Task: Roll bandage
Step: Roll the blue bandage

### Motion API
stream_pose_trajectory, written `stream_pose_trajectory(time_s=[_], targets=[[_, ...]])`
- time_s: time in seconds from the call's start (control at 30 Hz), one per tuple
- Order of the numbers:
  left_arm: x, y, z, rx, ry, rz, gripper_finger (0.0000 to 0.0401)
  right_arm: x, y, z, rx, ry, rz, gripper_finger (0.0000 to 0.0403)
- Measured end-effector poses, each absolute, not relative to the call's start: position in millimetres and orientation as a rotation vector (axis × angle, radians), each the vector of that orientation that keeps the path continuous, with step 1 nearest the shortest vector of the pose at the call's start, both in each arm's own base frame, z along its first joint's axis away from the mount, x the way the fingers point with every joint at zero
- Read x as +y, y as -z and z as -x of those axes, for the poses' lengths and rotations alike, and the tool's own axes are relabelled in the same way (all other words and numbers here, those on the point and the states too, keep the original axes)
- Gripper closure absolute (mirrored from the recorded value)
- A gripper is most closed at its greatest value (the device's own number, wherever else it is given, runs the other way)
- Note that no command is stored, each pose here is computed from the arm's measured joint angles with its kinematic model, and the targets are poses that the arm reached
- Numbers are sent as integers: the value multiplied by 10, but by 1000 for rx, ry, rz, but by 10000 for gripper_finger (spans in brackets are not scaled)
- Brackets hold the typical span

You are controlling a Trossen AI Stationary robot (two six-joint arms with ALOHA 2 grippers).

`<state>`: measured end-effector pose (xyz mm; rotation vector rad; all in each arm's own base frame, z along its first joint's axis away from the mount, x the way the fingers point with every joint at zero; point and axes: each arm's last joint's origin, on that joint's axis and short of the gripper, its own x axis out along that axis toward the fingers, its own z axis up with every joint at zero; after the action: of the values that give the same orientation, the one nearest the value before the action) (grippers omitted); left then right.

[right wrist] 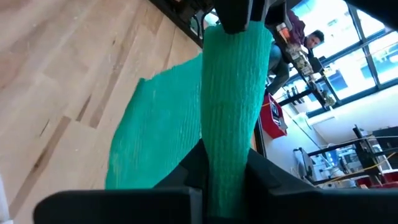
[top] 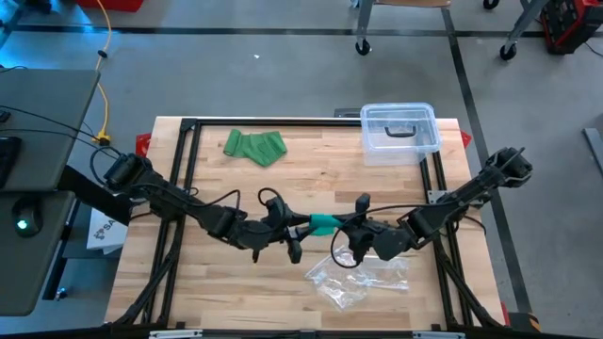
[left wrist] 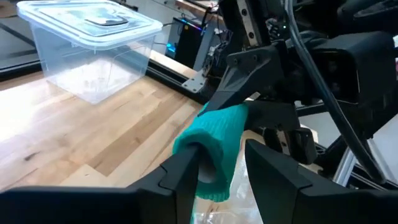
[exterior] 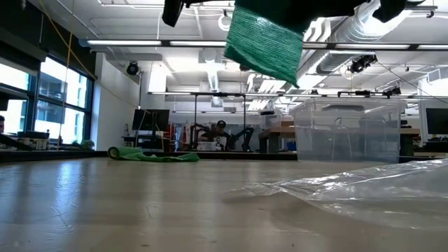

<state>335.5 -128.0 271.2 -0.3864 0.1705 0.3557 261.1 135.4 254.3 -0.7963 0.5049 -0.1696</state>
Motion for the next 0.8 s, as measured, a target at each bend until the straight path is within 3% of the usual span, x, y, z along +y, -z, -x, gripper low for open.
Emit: stream_pose_trajectory(time_s=[0.4, 0.6, 0.7, 0.8], targets=[[-1150, -2705, -3416, 186, -328, 453, 280, 1354, -2540, -2608, 510, 169, 811, 363], [-1101, -2703, -3439, 204, -299, 415, 348, 1357, -2540, -2609, 505, 164, 784, 362], [-1102, -2730, -3428, 205, -281, 375, 388, 1360, -2543, -2610, 497, 170, 746, 341], [-1115, -2790, -3383, 198, -280, 336, 387, 1368, -2573, -2602, 476, 180, 700, 295]])
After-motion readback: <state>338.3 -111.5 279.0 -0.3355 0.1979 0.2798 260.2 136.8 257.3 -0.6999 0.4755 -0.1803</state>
